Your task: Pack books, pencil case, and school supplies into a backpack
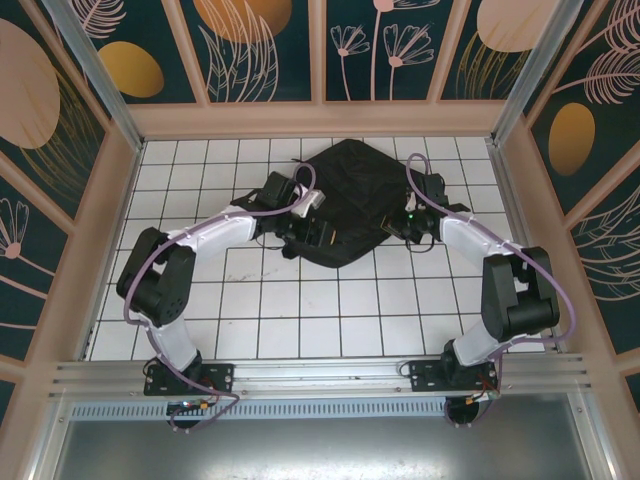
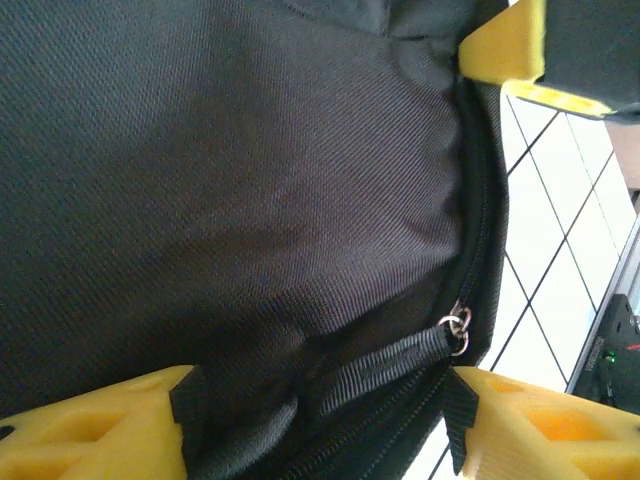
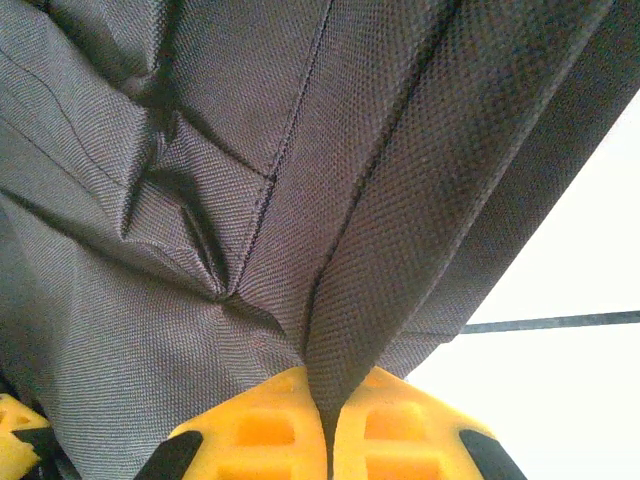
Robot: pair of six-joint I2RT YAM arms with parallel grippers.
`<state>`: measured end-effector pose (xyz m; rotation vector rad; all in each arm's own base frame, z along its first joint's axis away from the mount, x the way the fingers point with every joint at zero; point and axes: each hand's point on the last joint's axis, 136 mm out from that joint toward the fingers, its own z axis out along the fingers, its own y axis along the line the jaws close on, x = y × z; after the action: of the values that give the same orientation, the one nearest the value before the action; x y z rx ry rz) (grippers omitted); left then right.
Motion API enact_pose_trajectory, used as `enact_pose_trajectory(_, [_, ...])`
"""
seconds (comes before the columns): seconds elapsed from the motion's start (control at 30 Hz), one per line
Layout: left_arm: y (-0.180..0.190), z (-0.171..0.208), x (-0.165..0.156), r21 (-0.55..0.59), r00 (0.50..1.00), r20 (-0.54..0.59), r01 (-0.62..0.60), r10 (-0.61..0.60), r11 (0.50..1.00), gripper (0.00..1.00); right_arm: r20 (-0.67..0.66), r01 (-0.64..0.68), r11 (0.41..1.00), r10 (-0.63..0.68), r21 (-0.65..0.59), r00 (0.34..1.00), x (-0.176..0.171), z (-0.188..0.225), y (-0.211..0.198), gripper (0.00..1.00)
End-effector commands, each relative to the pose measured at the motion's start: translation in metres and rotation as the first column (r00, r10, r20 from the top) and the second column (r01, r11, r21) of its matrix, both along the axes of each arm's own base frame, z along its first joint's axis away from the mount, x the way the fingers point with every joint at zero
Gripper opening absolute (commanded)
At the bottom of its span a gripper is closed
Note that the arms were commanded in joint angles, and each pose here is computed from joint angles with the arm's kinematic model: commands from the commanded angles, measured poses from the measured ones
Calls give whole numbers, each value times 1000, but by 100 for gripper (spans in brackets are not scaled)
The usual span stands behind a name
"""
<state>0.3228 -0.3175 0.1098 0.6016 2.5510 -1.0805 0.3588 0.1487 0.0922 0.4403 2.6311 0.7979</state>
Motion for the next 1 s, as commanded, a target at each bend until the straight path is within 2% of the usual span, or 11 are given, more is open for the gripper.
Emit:
enact_pose_trajectory(0.0, [-3, -11, -17, 13, 995, -84, 50, -49, 999, 62, 26, -16, 1000, 16, -2, 1000, 9, 6, 3, 8])
enact_pose_trajectory(0.07, [-10, -11, -23, -5, 992, -104, 75, -75, 997, 57, 25, -15, 1000, 15, -3, 1000, 10, 6, 3, 8])
enact_pose_trajectory(0.17, [-23, -6, -33, -62, 983, -135, 114, -121, 992, 41, 22, -14, 1000, 14, -5, 1000, 10, 4, 3, 8])
enact_pose_trajectory(0.3, [-35, 3, -45, -133, 972, -158, 152, -173, 979, 25, 19, -10, 1000, 10, -10, 1000, 11, 3, 2, 7])
enact_pose_trajectory(0.37, [-37, 3, -47, -140, 970, -161, 159, -181, 977, 17, 19, -9, 1000, 9, -12, 1000, 12, 2, 2, 7])
enact_pose_trajectory(0.43, [-36, 2, -46, -135, 972, -158, 156, -177, 979, 3, 19, -8, 1000, 8, -13, 1000, 11, 1, 2, 7])
enact_pose_trajectory(0.47, [-37, 1, -45, -132, 972, -157, 155, -175, 979, 0, 16, -9, 1000, 10, -13, 1000, 10, 0, 2, 7])
enact_pose_trajectory(0.57, [-36, 1, -38, -111, 979, -134, 137, -151, 984, 0, 20, -6, 1000, 6, -24, 1000, 10, 1, 0, 7])
enact_pose_trajectory(0.77, [-32, 30, -17, -104, 997, -33, 71, -75, 992, 0, 53, 35, 995, -30, -92, 998, 8, 10, -16, 9])
enact_pose_trajectory(0.87, [-28, 43, -10, -115, 999, 4, 32, -32, 993, 0, 71, 57, 992, -50, -110, 996, 7, 18, -21, 19])
enact_pose_trajectory(0.97, [-29, 55, -9, -149, 1000, 19, 13, -10, 989, 0, 87, 54, 994, -45, -99, 995, 6, 29, -17, 38])
